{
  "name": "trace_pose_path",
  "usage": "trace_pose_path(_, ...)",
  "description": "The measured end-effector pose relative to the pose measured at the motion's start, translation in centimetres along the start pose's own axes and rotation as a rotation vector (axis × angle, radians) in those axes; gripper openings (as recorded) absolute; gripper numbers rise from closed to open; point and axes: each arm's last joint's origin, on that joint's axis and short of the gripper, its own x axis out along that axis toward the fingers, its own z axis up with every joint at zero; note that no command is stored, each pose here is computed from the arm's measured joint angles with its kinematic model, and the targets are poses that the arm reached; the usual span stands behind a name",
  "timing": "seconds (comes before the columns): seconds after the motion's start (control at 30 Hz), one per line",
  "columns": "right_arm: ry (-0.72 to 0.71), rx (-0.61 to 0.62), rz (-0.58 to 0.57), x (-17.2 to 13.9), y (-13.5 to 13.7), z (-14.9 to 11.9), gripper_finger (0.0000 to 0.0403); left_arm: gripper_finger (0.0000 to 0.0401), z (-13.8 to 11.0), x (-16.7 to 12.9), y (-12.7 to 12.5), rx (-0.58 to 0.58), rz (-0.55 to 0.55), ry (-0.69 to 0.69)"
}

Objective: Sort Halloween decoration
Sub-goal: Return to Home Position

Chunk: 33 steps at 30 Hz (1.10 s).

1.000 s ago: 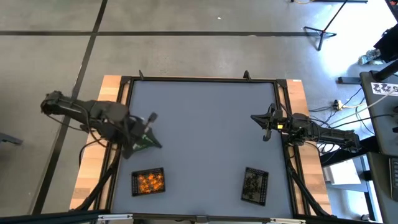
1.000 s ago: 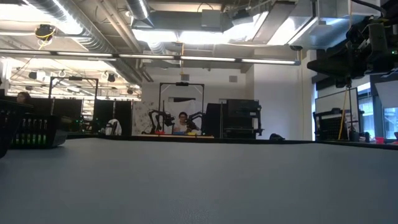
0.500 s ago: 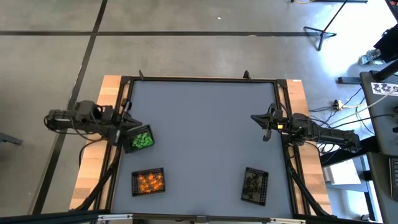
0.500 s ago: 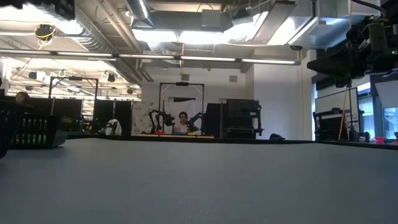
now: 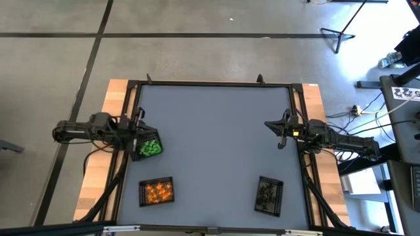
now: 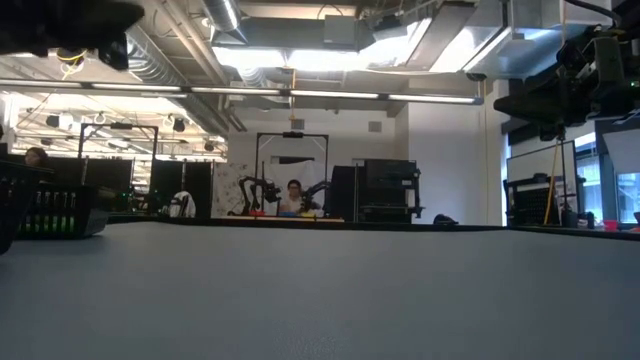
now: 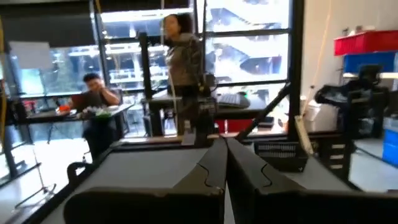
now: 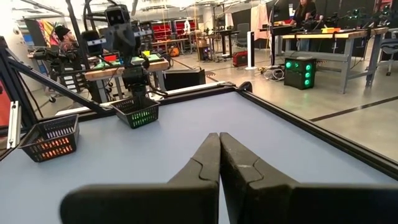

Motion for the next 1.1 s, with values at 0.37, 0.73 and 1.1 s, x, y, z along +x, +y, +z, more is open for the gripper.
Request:
trace_pose_path(0.37,0.001,0.0,0.0,0.0,0.0,0.0,0.0003,0.0,-4.0,0.8,0.6,0.026,0.124,0.012)
trace_pose_path(0.73,0.001,-0.001,0.0,0.0,0.0,0.0,0.0003,0.0,-5.0,0.9,1.0,0.085,0.181,0.034)
trace_pose_path(1.1,0.002,-0.001,0.0,0.0,0.0,0.0,0.0003,0.0,-5.0,0.9,1.0,0.084,0.18,0.033)
